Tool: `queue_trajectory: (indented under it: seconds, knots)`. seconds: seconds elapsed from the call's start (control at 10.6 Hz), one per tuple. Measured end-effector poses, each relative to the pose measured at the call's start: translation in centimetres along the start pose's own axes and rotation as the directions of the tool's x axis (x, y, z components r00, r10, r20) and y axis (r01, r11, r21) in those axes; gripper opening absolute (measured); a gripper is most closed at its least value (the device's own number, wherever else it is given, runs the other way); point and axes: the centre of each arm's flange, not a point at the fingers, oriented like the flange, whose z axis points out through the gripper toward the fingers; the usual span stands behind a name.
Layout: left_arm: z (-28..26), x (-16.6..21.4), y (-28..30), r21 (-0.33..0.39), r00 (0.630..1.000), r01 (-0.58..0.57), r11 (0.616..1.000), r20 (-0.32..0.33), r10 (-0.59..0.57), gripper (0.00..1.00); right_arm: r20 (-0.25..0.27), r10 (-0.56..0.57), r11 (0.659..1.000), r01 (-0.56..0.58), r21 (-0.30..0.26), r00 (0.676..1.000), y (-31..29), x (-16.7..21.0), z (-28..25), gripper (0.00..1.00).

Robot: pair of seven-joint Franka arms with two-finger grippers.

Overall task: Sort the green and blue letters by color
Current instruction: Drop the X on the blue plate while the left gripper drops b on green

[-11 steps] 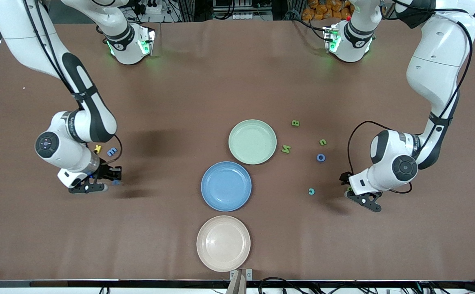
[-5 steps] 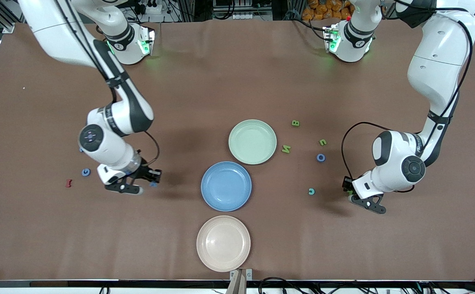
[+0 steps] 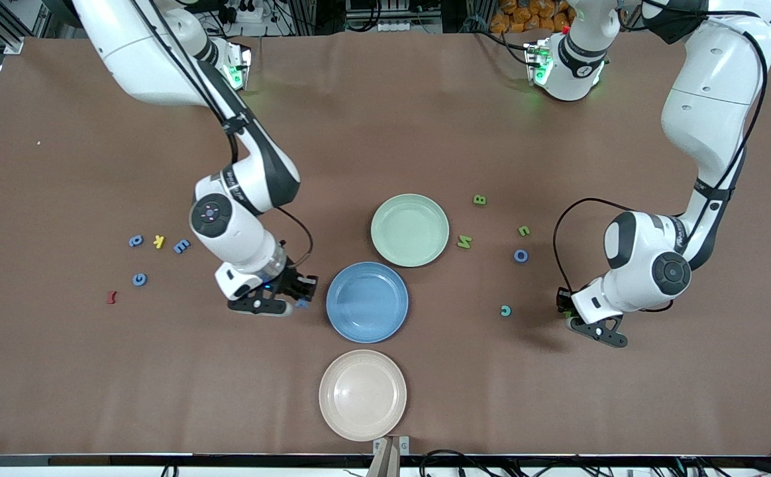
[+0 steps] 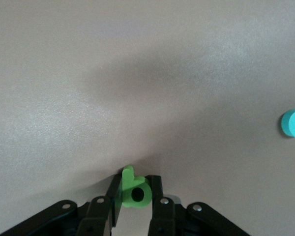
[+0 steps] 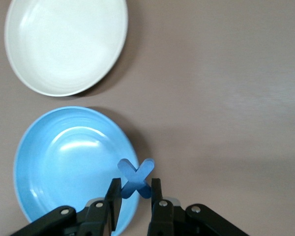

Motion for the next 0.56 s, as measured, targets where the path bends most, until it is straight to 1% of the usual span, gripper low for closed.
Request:
queue_trajectory:
  seconds: [0.19,0.38,0.47,0.56]
  knots:
    - [-0.5,0.6,1.1,-0.01,0.999,0.049,0.999,-0.02,-0.05,0.28,-0.021,-0.002,0.999,0.003,0.038,1.0,-3.9,-1.3,1.3,0.28]
    - [-2.2,1.9,4.5,-0.035,0.992,0.112,0.993,-0.047,-0.114,0.28,-0.029,0.012,0.998,-0.01,0.064,1.0,-6.9,-3.4,2.6,0.28]
    - [-3.0,2.5,6.8,-0.04,0.989,0.135,0.99,-0.056,-0.137,0.28,-0.023,0.03,0.997,-0.028,0.066,0.999,-7.7,-4.1,3.0,0.31]
    - [-3.6,2.9,9.5,-0.043,0.985,0.162,0.986,-0.057,-0.165,0.28,-0.02,0.042,0.997,-0.04,0.067,0.999,-8.0,-4.4,3.2,0.43]
